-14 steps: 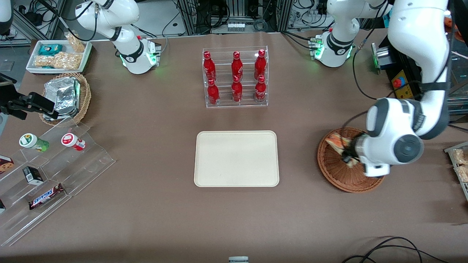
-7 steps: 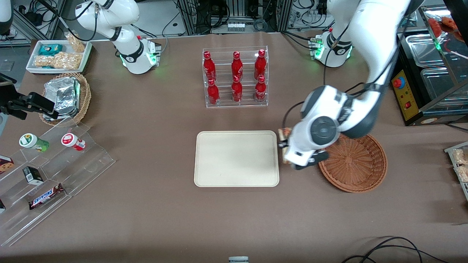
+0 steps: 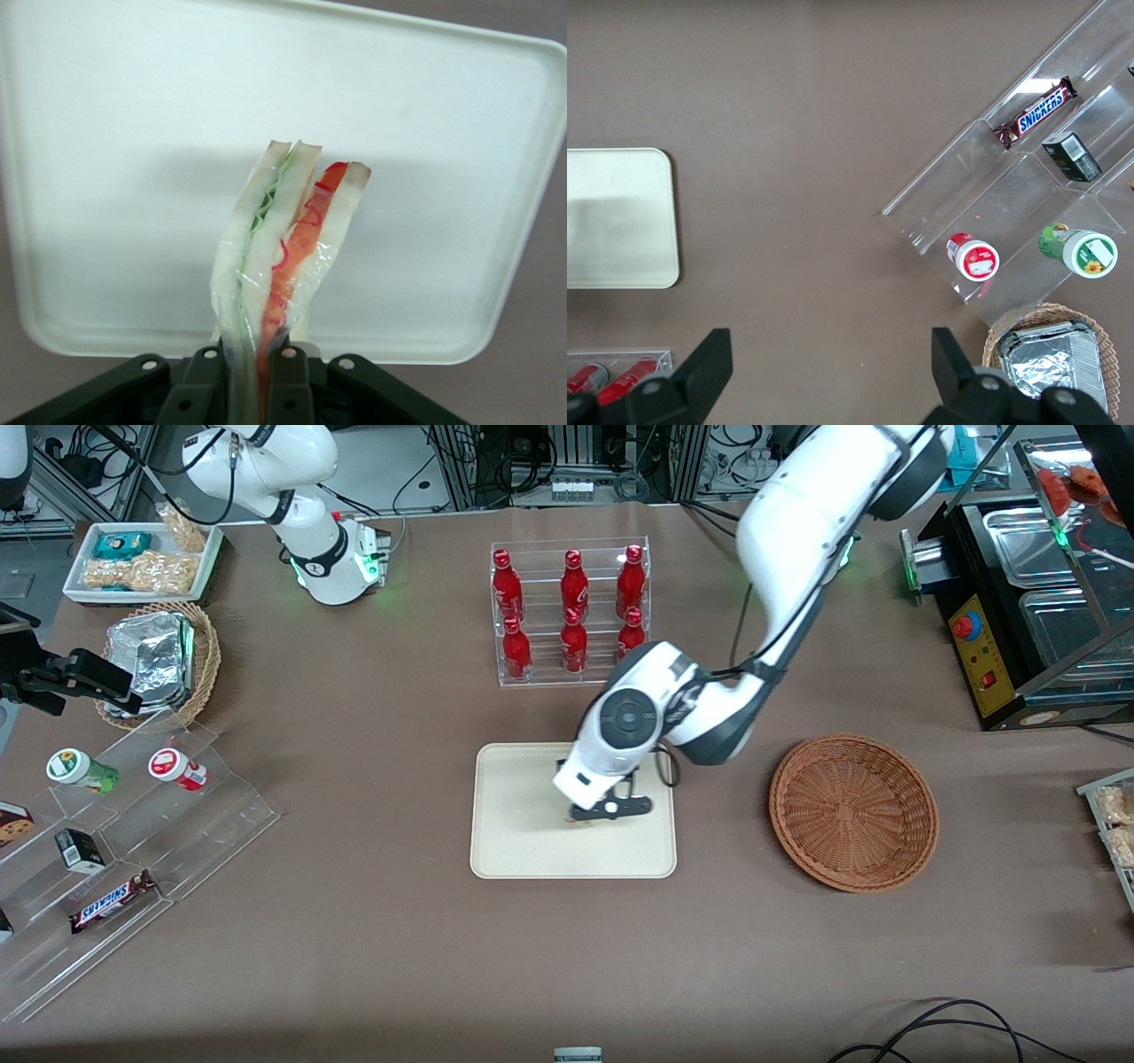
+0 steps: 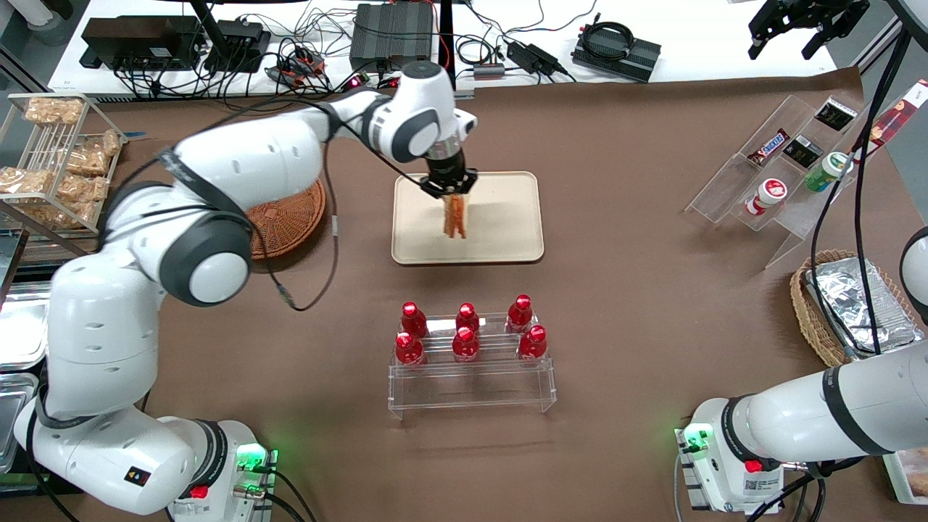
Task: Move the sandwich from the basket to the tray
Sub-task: 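Lift the sandwich and carry it over the cream tray, then lower the sandwich onto the tray and open the left gripper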
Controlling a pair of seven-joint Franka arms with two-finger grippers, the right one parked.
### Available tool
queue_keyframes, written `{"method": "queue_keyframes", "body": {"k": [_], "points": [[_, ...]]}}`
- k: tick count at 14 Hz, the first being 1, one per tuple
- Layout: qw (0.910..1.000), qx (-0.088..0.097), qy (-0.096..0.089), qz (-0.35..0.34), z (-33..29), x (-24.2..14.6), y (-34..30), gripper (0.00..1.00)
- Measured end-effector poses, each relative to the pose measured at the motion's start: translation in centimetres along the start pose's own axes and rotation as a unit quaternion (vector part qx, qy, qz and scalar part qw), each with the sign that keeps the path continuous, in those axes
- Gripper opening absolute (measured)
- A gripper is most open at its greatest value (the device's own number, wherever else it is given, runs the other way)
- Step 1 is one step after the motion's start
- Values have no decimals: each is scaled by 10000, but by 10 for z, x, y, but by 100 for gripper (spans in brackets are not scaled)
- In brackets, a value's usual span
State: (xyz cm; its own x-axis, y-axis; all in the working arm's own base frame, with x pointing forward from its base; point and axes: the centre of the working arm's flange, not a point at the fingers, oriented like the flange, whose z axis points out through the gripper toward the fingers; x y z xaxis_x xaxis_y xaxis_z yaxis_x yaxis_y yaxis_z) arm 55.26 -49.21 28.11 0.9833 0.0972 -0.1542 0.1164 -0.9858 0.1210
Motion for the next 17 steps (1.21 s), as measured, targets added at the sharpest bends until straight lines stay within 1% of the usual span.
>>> {"method": "queue_keyframes", "body": {"k": [1,2,5,6,10,12,14,15,17], "points": [[10000,-46,19,-38,5,-1,11,15],[9999,-51,53,-114,10,0,18,15],[9984,135,324,-436,27,14,19,15],[9979,173,369,-501,31,17,18,15],[9976,199,367,-555,37,19,18,15],[9976,228,330,-571,44,20,16,15],[9974,270,279,-603,54,20,14,18],[9972,279,263,-641,57,20,14,25],[9967,260,273,-721,55,20,15,44]]}}
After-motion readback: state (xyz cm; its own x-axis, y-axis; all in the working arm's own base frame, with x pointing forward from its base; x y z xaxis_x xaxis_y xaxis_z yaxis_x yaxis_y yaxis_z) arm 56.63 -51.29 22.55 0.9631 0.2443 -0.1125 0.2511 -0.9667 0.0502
